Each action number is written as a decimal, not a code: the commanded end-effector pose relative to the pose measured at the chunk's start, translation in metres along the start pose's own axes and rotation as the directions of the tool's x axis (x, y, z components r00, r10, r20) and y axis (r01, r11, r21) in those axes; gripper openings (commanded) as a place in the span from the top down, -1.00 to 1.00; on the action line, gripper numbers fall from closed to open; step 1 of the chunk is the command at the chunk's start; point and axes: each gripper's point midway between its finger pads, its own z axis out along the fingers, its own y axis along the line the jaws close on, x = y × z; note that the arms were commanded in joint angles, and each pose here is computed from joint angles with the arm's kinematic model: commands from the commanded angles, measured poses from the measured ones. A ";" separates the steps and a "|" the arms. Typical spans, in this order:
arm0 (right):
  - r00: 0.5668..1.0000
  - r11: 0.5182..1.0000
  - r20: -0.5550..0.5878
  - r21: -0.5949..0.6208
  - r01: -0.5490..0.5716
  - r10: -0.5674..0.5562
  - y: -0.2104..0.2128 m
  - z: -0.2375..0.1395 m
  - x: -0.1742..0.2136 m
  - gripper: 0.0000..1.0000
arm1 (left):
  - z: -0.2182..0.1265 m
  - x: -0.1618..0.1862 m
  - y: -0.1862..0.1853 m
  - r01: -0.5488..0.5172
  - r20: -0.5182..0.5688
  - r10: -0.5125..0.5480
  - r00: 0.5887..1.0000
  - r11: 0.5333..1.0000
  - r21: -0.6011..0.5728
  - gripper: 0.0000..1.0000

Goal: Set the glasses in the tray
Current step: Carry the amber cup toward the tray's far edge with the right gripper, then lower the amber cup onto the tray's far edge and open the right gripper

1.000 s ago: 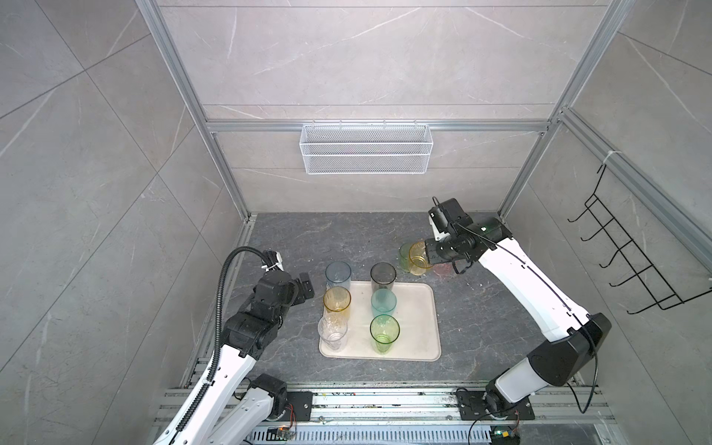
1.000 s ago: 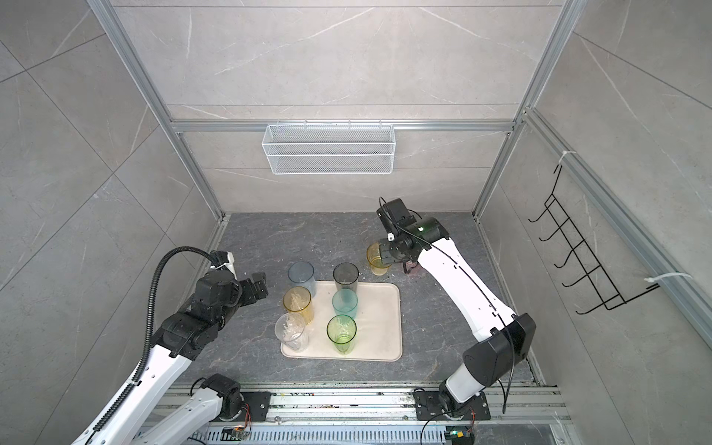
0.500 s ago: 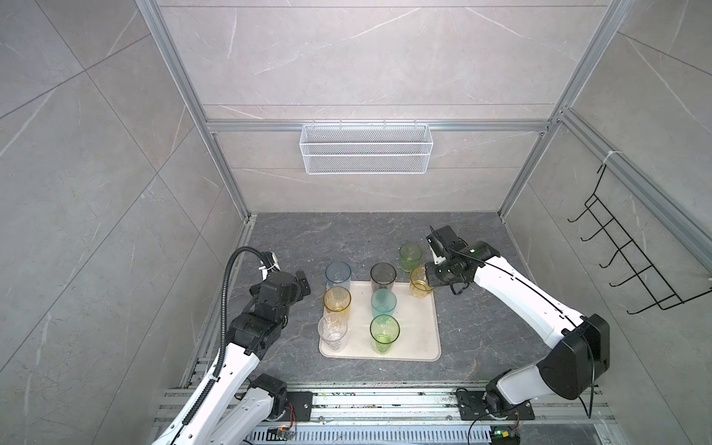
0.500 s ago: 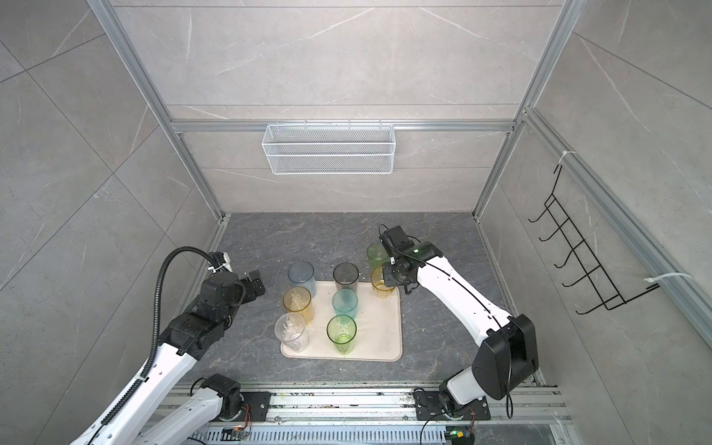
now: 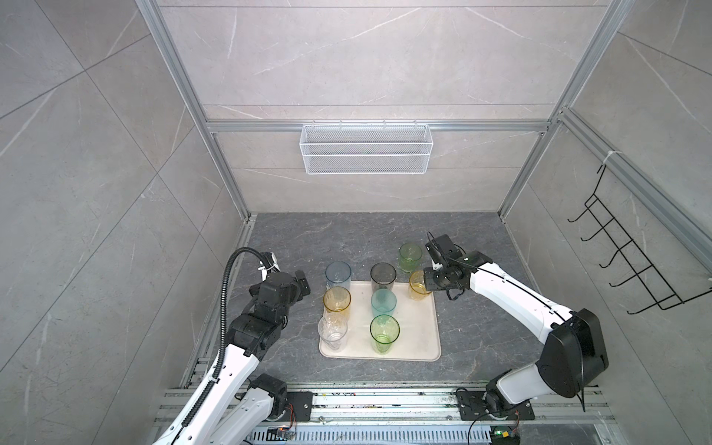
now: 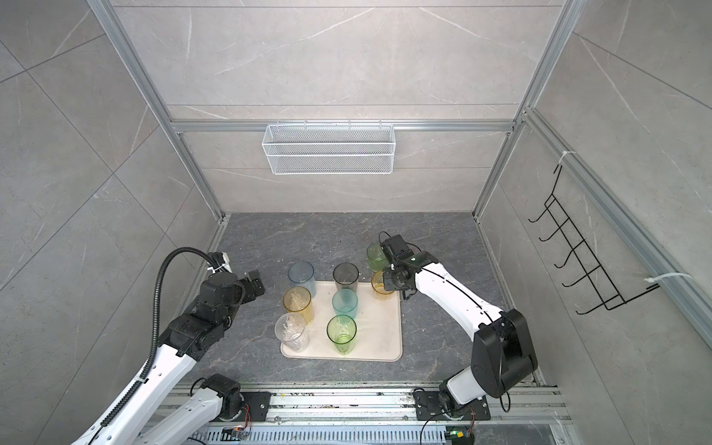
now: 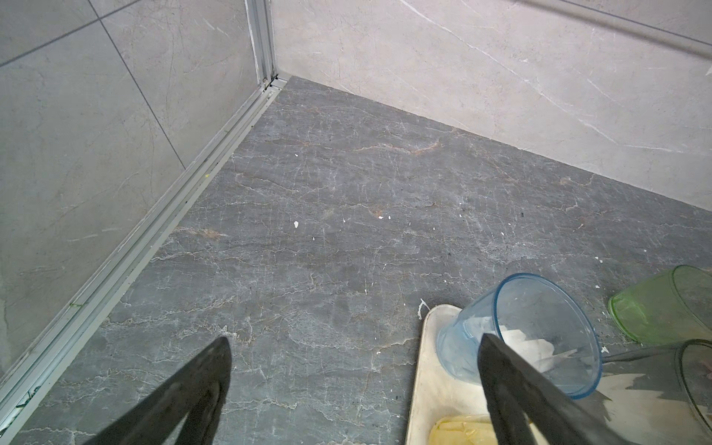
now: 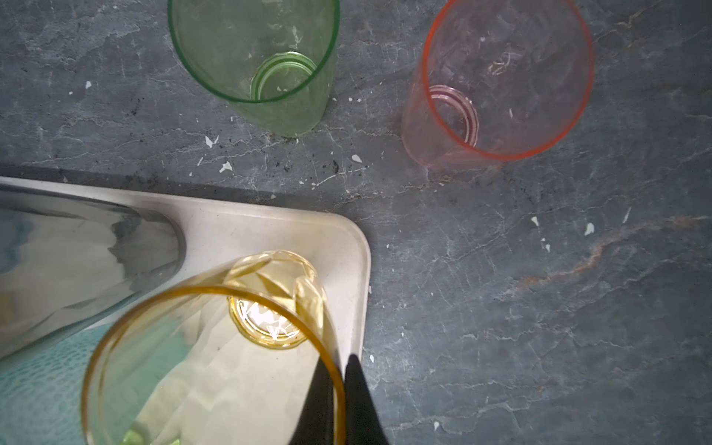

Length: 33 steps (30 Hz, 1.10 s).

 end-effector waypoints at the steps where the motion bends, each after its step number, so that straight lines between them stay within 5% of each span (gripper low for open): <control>1: 1.000 1.000 -0.001 -0.003 -0.028 0.028 0.000 0.012 -0.001 1.00 | -0.007 -0.016 0.001 0.008 0.055 -0.008 0.998 1.000 0.001 -0.99; 23: 0.997 0.998 -0.056 0.022 -0.053 0.055 -0.004 0.045 0.008 1.00 | -0.012 -0.018 0.003 0.037 0.069 -0.037 0.997 0.999 0.010 -1.00; 33: 0.996 0.998 -0.069 0.022 -0.055 0.057 -0.003 0.047 0.009 0.80 | -0.010 -0.016 0.002 0.037 0.059 -0.038 0.998 0.999 0.014 -0.99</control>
